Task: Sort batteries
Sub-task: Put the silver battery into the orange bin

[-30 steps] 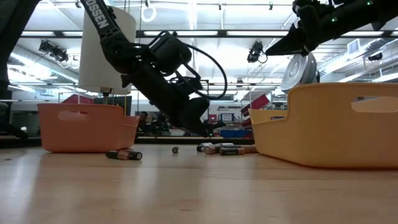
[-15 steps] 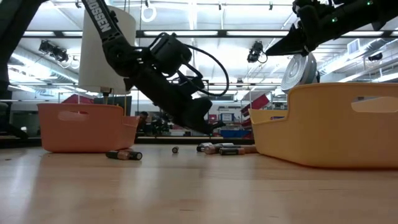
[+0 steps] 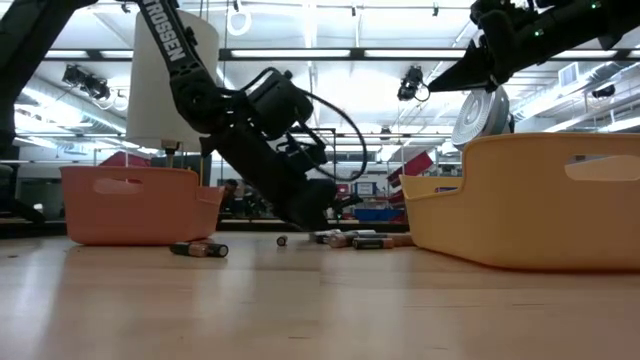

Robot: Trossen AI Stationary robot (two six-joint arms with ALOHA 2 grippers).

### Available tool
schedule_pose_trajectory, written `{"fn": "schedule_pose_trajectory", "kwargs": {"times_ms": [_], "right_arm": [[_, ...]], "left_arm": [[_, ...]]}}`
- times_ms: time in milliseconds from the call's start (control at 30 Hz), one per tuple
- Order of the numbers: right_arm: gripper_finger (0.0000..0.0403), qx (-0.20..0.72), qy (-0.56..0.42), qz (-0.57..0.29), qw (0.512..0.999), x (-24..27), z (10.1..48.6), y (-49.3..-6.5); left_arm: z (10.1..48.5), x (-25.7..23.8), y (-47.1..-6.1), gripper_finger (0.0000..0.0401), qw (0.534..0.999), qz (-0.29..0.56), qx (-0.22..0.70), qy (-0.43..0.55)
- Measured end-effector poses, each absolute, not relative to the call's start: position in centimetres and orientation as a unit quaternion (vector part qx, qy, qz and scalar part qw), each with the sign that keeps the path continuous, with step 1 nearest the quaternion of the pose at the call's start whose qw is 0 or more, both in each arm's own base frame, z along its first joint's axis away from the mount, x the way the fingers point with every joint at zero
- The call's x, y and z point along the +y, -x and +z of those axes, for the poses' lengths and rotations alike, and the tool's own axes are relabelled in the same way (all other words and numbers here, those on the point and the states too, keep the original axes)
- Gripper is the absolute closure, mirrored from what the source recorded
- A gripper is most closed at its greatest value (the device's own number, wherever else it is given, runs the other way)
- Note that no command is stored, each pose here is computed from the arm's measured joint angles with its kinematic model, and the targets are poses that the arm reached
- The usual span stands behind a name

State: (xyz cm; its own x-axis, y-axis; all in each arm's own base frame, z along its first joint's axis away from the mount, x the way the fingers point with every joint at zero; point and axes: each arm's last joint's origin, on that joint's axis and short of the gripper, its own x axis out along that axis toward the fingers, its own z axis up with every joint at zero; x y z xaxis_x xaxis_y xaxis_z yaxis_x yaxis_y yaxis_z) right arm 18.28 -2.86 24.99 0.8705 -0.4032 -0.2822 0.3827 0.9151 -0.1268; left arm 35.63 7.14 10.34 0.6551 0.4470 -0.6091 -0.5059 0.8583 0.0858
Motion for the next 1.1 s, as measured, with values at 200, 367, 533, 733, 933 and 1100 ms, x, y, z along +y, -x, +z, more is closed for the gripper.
{"fn": "schedule_pose_trajectory", "kwargs": {"times_ms": [200, 367, 533, 733, 933, 1100], "right_arm": [[0.0400, 0.154, 0.034, -0.203, 0.966, -2.86, 24.98, -18.28], [0.0400, 0.154, 0.037, -0.203, 0.966, -2.86, 24.98, -18.28], [0.0400, 0.154, 0.037, -0.203, 0.966, -2.86, 24.98, -18.28], [0.0400, 0.155, 0.037, -0.203, 0.966, -2.86, 24.97, -18.27], [0.0400, 0.155, 0.037, -0.203, 0.966, -2.86, 24.97, -18.27], [0.0400, 0.155, 0.037, -0.203, 0.966, -2.86, 24.97, -18.27]], "left_arm": [[10.07, 7.37, -35.47, 0.0286, 0.902, 0.269, 0.333, 0.058], [10.17, 7.36, -35.59, 0.0292, 0.907, 0.260, 0.327, 0.052], [10.18, 7.34, -35.63, 0.0342, 0.910, 0.255, 0.325, 0.050], [10.22, 7.36, -35.67, 0.0372, 0.912, 0.249, 0.325, 0.041], [10.32, 7.35, -35.67, 0.0371, 0.913, 0.246, 0.324, 0.041], [10.93, 7.30, -35.57, 0.0372, 0.915, 0.244, 0.319, 0.039]]}}
